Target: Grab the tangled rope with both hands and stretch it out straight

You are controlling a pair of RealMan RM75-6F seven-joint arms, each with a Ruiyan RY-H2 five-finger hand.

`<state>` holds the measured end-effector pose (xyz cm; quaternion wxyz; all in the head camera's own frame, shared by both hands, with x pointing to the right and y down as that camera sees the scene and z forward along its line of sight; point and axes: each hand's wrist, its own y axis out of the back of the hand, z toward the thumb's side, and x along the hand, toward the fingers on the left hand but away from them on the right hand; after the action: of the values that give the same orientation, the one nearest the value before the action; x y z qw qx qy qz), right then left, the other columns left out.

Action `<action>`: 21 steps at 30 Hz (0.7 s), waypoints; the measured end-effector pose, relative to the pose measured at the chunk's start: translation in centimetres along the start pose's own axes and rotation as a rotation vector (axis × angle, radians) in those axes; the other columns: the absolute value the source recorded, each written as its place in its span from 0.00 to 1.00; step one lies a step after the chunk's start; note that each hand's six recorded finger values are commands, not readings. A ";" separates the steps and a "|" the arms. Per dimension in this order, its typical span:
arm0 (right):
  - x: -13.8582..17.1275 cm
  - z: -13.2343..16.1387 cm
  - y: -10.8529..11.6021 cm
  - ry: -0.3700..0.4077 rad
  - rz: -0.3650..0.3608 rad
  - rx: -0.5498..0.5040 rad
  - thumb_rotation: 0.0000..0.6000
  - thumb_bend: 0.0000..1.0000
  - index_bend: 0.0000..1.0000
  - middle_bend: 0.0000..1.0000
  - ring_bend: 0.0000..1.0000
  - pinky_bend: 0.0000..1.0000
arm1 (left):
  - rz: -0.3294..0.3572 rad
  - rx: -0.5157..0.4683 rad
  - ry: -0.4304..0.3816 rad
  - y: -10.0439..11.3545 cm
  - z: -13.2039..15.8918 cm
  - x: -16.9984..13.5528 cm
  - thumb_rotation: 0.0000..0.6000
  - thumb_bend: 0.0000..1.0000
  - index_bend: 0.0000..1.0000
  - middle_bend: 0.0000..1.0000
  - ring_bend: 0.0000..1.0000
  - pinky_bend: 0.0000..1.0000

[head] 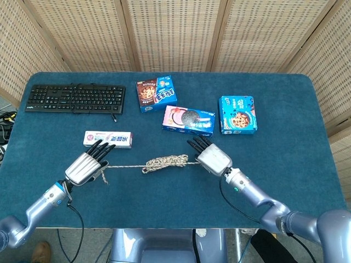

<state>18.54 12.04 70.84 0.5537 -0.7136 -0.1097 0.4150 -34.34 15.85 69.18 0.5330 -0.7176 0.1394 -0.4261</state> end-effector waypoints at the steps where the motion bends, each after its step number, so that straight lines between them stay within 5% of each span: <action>1: 0.3 -0.3 -0.1 -0.007 0.002 0.003 1.00 0.52 0.67 0.04 0.00 0.00 | -0.002 0.002 0.013 -0.1 -0.6 -0.3 1.00 0.54 0.68 0.00 0.00 0.00; 21: 5.0 -6.0 -1.3 -0.106 0.047 0.103 1.00 0.53 0.67 0.04 0.00 0.00 | -0.028 0.024 0.163 -1.4 -6.8 -3.9 1.00 0.54 0.68 0.00 0.00 0.00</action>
<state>26.35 11.40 69.88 0.5731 -0.6635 -0.1005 0.4703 -42.20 14.53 69.11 0.5223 -0.6760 0.1674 -0.4921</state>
